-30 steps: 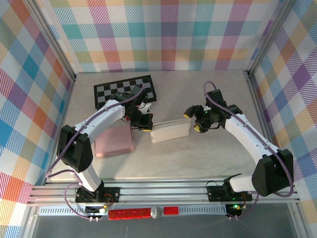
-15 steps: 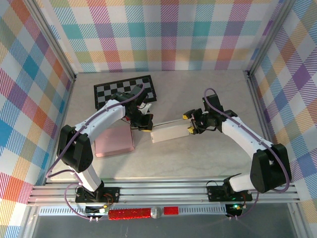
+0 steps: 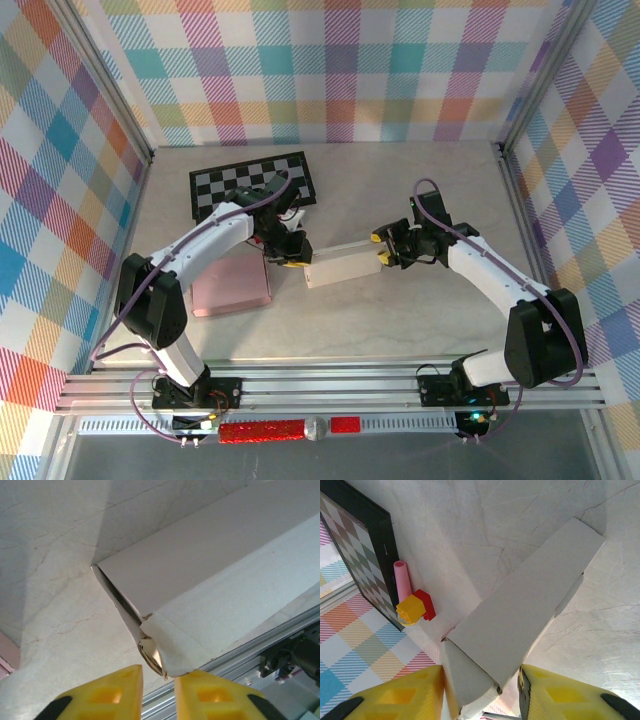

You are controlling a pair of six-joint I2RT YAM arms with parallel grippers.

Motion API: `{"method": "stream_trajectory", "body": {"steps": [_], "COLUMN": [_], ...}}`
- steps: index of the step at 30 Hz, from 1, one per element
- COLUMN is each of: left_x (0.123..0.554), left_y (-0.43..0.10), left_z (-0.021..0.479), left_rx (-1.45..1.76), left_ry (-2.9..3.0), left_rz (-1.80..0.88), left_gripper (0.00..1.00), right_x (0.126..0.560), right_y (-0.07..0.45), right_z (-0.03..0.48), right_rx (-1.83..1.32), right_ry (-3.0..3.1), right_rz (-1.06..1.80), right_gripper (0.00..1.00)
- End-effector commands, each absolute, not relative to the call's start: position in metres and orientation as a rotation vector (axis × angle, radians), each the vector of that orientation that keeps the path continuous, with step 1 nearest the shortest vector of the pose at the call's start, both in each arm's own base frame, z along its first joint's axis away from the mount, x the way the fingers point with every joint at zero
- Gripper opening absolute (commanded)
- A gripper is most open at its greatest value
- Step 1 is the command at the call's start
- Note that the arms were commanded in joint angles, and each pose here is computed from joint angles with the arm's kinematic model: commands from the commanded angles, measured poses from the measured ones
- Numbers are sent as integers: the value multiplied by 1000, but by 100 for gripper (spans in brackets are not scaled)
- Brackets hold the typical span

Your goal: Fold the paper box

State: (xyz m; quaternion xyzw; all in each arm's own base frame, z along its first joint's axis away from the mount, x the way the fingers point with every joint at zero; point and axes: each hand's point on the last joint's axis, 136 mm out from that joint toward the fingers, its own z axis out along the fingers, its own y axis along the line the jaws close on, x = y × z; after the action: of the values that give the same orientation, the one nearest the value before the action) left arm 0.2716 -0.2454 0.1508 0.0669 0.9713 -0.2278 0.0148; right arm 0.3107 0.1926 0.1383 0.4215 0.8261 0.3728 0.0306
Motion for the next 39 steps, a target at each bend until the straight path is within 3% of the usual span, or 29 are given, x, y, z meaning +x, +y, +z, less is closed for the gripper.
{"method": "stream_trajectory", "body": {"steps": [1, 7, 12, 17, 24, 31, 36, 39], "left_x": [264, 272, 285, 299, 298, 291, 288, 275], "left_y": [-245, -231, -218, -236, -239, -235, -227, -228], "left_z": [171, 193, 197, 193, 182, 156, 155, 153], "left_rx": [104, -346, -720, -817, -818, -1024, -1409, -1717], "left_ry": [2993, 2858, 2714, 2686, 2734, 2717, 2620, 2508], "left_rz": [-766, -864, -983, -1102, -1055, -1046, -990, -975], "left_gripper": [30, 45, 48, 48, 48, 60, 72, 71], "right_x": [305, 304, 302, 301, 301, 302, 301, 301], "right_y": [187, 186, 186, 187, 186, 187, 188, 188], "right_z": [128, 127, 128, 127, 128, 129, 130, 130], "right_rx": [1339, 1343, 1339, 1340, 1342, 1341, 1341, 1337], "right_ry": [2563, 2563, 2565, 2565, 2559, 2557, 2558, 2558], "right_rz": [1107, 1103, 1106, 1112, 1114, 1127, 1129, 1129], "right_gripper": [42, 42, 42, 42, 42, 42, 42, 42]}}
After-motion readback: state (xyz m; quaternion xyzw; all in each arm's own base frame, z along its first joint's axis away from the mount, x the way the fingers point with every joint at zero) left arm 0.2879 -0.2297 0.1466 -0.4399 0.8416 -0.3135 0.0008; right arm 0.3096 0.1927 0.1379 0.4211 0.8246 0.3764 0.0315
